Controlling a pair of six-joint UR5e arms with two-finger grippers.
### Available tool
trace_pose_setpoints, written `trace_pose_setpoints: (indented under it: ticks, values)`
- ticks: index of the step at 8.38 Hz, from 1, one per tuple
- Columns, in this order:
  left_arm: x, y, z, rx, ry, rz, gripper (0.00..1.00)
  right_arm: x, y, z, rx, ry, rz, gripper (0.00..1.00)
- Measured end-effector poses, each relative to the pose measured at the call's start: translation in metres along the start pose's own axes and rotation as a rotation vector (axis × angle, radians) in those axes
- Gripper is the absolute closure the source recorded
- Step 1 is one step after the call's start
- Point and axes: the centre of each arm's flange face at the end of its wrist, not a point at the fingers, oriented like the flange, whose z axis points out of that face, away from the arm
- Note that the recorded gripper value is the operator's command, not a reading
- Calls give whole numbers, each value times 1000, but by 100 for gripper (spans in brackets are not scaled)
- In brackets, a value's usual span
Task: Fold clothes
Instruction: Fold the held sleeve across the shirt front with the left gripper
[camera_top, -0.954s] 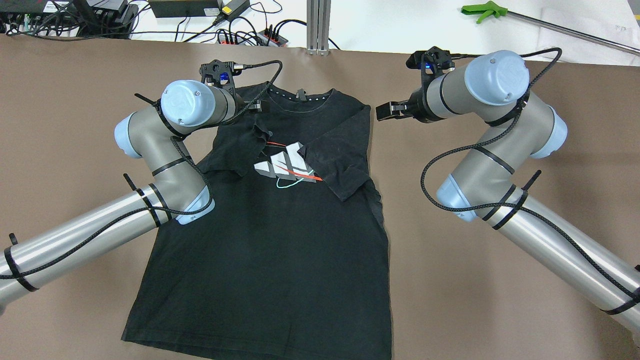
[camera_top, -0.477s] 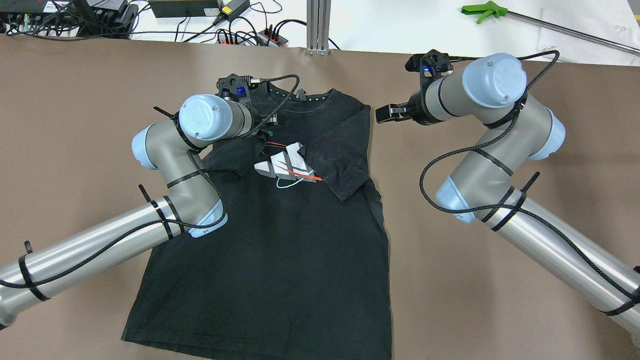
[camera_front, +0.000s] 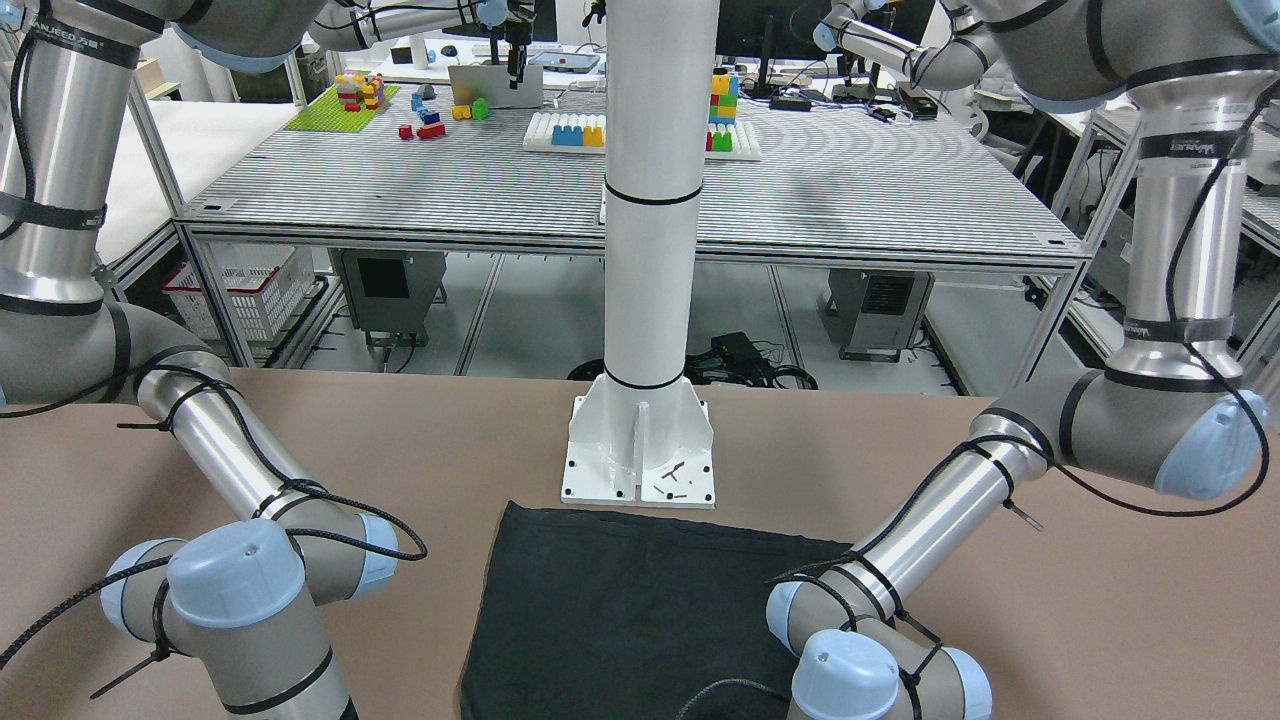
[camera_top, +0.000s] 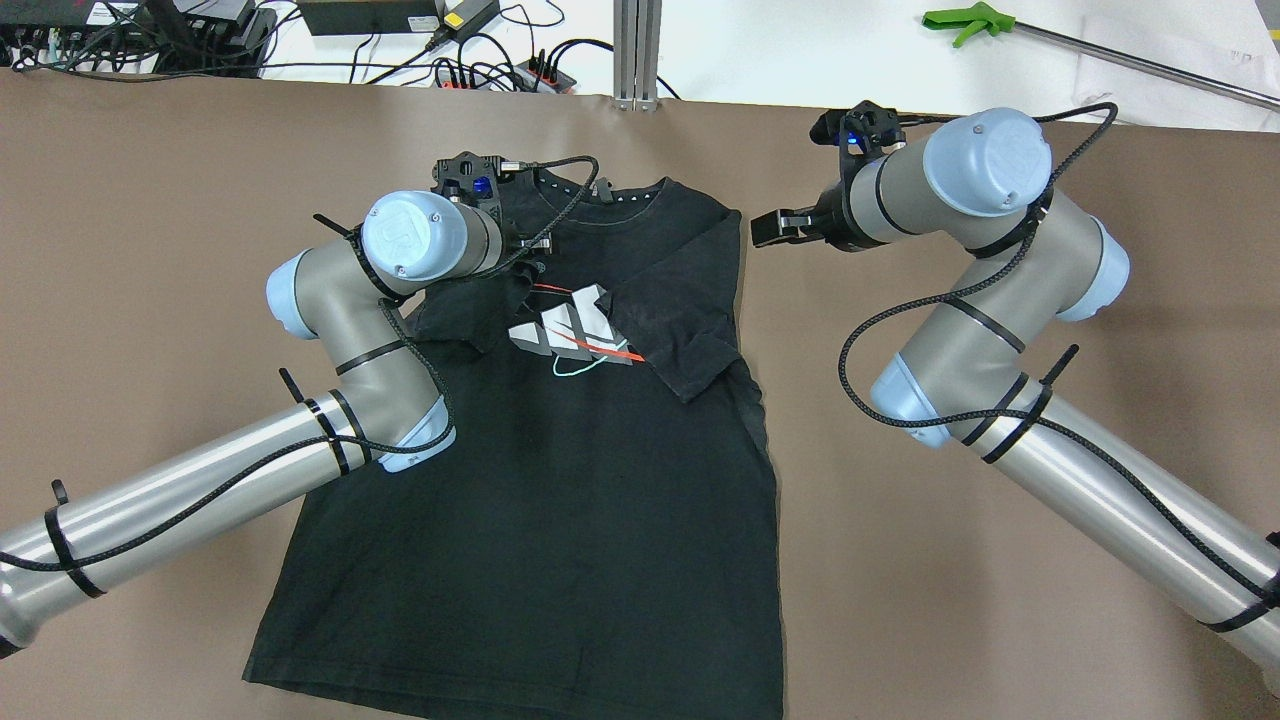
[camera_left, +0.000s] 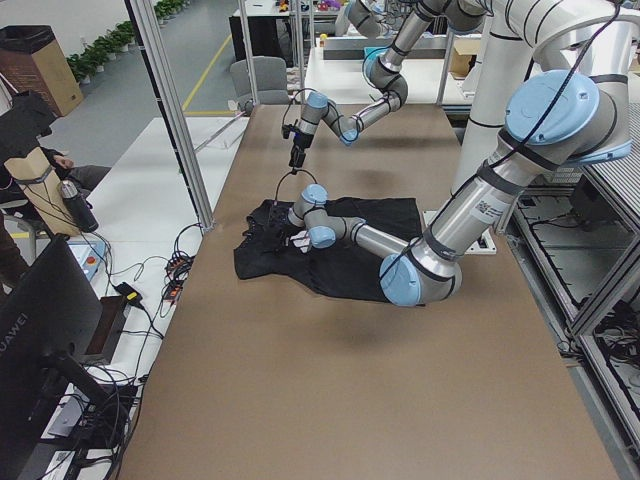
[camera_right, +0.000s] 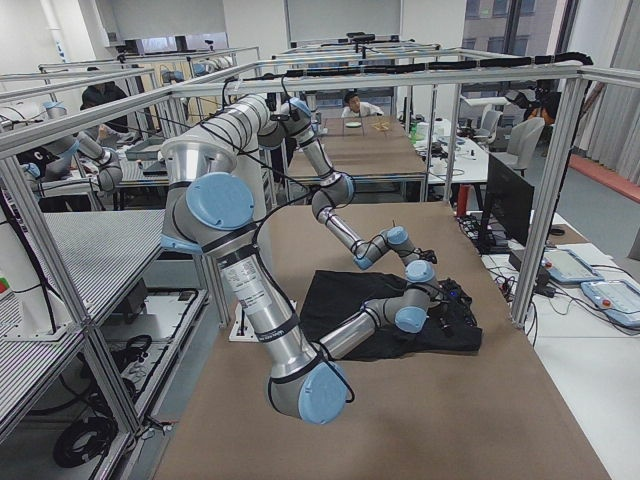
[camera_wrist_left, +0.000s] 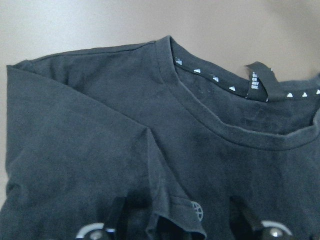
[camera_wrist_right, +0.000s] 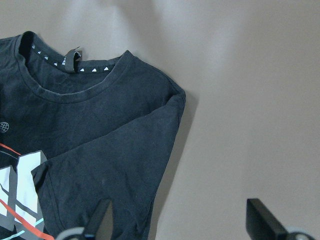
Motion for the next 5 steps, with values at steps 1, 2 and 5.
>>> trace_pose_setpoints:
  ticks: [1, 2, 5]
  values:
    - [4, -2, 2, 1, -2, -1, 24, 0, 0, 0, 0, 0, 0, 6]
    - [12, -6, 5, 2, -5, -2, 24, 0, 1, 1, -2, 1, -1, 6]
    - [46, -19, 10, 3, -4, -11, 24, 2, 3, 2, -3, 3, 0, 6]
